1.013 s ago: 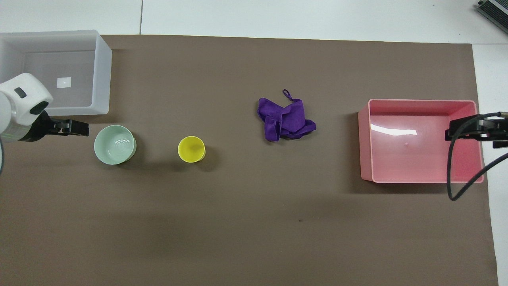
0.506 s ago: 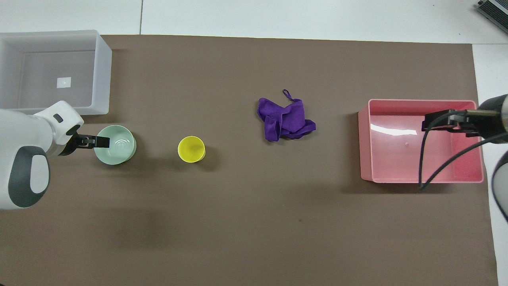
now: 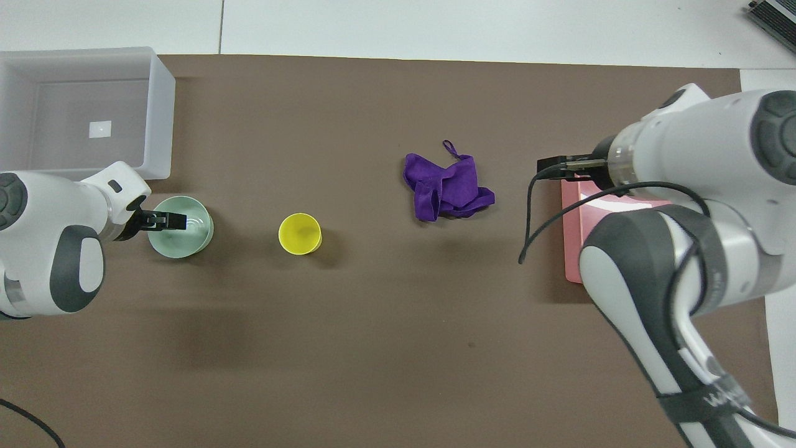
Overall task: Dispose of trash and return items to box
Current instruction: 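Lift the green bowl into the white box while the right gripper grasps the cloth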
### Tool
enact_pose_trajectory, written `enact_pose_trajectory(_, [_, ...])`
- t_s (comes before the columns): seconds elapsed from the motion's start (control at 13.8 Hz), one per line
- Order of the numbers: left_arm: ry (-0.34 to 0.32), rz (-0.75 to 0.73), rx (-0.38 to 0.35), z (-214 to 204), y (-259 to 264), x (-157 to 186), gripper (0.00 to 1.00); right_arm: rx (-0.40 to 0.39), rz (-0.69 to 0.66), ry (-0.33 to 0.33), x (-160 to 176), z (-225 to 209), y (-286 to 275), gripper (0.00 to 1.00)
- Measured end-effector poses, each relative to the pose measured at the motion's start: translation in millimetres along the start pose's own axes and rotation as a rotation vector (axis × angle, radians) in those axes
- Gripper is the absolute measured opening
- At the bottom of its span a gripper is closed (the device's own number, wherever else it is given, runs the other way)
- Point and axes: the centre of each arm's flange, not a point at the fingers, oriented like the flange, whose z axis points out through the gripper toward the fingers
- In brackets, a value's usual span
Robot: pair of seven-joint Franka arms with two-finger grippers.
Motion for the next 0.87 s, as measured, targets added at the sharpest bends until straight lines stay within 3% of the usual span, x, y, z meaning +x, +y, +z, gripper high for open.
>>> enact_pose_trajectory(0.14, [-0.004,-0.005,-0.005,2,0,0,0.96,0.011,-0.032,0.022,5,37,-24,1.00])
enact_pose_trajectory(0.22, [-0.003,-0.018,-0.014,2,0,0,0.88,0.017,-0.045,0.038,6,55,-35,1.00])
enact_pose_trajectory(0.72, [-0.026,-0.049,-0.049,-12,1,6,0.02,0.056,-0.101,0.077,-10,153,-112,1.00])
enact_pose_trajectory(0.87, [-0.051,-0.052,-0.055,-43,-3,16,0.02,0.064,-0.117,0.092,-14,167,-123,1.00])
